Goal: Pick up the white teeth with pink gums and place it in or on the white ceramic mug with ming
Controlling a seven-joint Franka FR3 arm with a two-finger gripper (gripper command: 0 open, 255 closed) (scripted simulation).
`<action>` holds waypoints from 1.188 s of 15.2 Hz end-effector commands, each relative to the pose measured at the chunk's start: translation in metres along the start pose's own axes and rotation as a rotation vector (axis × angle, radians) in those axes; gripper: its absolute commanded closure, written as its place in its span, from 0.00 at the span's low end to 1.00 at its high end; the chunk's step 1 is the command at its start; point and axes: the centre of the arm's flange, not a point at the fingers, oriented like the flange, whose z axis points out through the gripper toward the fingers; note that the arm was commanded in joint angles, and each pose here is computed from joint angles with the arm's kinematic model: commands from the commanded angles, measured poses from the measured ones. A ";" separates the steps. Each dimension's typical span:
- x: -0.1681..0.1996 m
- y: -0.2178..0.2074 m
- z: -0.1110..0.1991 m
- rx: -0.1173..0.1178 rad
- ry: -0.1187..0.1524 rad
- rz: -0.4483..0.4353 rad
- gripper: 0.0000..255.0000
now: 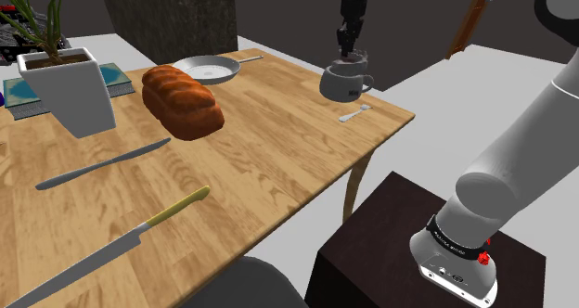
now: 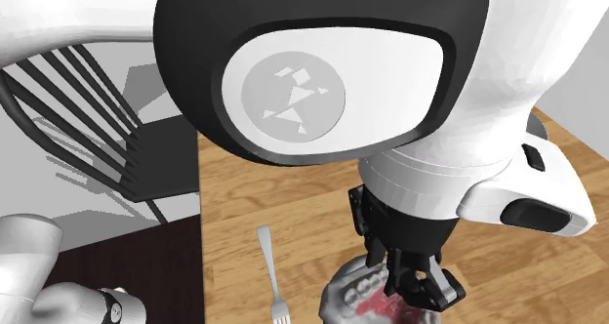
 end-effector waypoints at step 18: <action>0.000 -0.002 -0.026 0.000 0.001 0.000 0.00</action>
